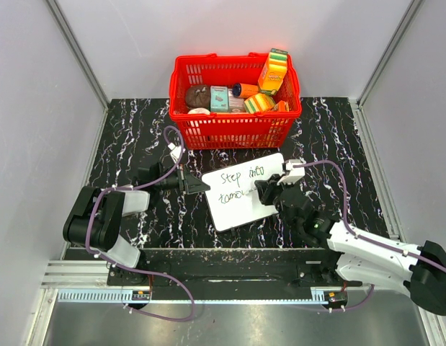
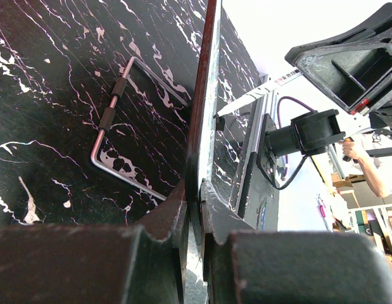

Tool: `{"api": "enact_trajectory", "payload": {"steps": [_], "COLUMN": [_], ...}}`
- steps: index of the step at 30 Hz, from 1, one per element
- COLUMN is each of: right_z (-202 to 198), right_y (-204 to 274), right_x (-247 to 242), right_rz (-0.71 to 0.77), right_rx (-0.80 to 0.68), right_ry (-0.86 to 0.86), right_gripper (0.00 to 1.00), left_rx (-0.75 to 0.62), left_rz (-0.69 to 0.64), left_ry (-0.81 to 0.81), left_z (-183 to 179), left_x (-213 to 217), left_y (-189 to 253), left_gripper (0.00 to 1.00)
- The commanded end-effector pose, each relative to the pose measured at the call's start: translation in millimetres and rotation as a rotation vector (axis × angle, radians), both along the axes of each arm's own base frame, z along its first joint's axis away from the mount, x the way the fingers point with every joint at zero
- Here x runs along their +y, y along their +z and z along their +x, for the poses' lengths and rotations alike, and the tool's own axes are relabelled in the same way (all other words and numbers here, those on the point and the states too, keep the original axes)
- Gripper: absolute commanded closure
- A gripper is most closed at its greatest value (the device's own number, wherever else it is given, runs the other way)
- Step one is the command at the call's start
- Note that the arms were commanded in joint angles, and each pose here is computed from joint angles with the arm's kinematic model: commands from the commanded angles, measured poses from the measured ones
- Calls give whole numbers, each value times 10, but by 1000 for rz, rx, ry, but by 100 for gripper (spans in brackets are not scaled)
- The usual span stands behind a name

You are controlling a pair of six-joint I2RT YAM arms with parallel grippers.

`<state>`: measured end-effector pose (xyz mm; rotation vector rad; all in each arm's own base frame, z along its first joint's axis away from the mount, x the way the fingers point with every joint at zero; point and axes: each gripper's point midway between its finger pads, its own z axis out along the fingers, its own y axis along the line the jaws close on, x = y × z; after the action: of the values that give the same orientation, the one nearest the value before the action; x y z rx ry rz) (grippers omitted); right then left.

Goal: Write a sentence on the whiteboard
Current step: Write on the whiteboard with the whiteboard.

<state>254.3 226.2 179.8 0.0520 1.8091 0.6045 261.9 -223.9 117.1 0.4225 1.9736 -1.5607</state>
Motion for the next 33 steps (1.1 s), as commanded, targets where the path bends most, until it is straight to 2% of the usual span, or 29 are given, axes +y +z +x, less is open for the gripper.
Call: {"api": "enact_trajectory", "payload": {"steps": [1, 33], "right_z": [-46, 177], "right_y": [-195, 244], "right_x": [-86, -76], "right_rz": [-41, -37], "right_rx": [44, -61], "right_ry": [-4, -77], "right_gripper": [100, 100], "left_rx": [-73, -76], "left_rz": [29, 28], "left_ry": [-9, -13], "left_z": [47, 43], "left_x": [-35, -39], "left_y": [-63, -61], "left_gripper": [100, 100]}}
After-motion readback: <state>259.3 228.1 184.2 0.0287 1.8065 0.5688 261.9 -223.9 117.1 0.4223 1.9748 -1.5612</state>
